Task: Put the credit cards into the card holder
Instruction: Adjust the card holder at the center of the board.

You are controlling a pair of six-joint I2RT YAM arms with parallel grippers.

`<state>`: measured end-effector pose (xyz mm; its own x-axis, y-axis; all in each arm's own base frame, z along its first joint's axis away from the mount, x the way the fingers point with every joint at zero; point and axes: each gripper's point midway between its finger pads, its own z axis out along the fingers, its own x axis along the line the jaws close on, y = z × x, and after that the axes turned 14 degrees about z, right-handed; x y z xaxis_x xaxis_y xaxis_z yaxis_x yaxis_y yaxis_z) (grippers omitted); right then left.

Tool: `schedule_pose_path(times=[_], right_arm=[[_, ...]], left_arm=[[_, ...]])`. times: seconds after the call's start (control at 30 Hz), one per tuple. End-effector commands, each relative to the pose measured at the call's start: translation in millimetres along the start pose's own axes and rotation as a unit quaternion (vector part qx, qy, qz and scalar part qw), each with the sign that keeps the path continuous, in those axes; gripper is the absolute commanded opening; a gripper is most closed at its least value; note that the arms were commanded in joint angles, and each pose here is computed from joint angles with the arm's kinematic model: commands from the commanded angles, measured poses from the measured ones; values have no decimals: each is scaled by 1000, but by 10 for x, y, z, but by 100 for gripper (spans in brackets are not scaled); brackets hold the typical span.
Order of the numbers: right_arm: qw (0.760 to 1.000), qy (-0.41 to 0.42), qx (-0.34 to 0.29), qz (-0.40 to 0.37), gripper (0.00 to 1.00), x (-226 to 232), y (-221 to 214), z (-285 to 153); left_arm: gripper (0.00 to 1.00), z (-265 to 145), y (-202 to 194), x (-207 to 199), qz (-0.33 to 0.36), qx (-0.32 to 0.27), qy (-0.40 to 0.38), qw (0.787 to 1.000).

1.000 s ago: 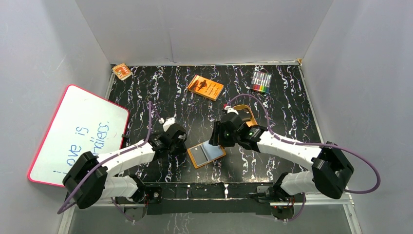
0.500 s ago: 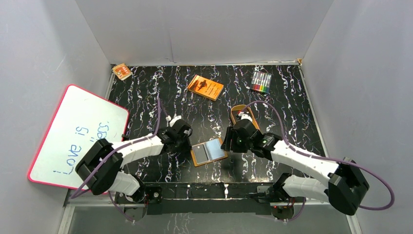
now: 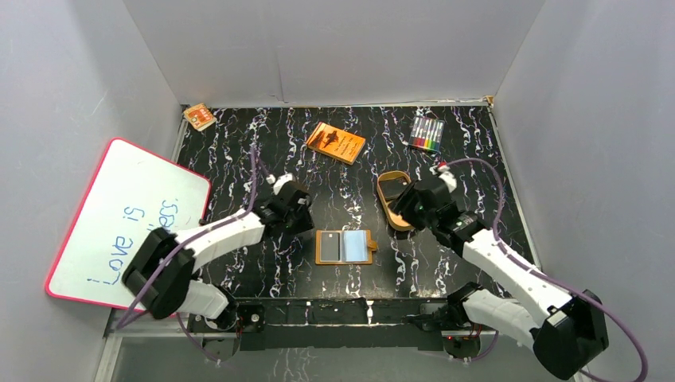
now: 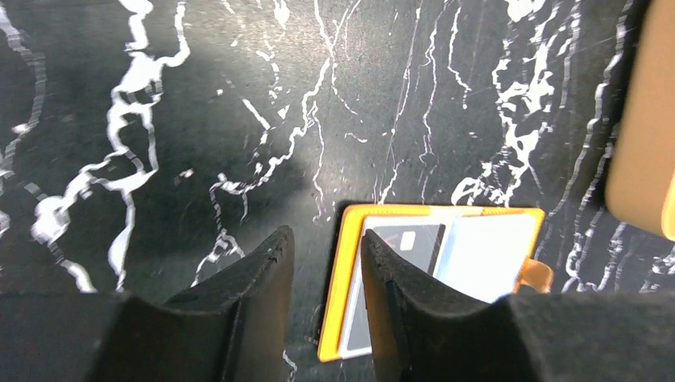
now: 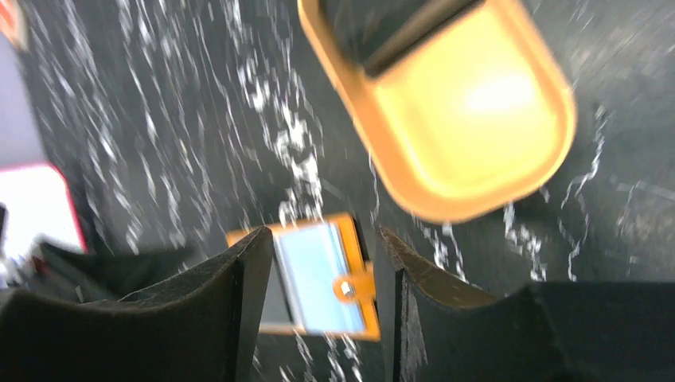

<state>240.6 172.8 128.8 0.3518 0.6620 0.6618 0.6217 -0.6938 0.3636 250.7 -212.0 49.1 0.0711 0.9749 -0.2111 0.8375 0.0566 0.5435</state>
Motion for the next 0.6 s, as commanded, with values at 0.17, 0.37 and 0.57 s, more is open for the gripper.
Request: schedule_pose_path(times=[0.17, 0.37, 0.57], right_arm=[[986, 17, -51, 160, 59, 150, 755, 503], [981, 20, -52, 185, 63, 203, 825, 793], [975, 1, -52, 217, 65, 134, 816, 1016]], left_arm=[[53, -544, -71, 381, -46, -66, 6, 997], [54, -631, -154, 428, -64, -70, -5, 995], [54, -629, -199, 471, -79, -72, -3, 994]])
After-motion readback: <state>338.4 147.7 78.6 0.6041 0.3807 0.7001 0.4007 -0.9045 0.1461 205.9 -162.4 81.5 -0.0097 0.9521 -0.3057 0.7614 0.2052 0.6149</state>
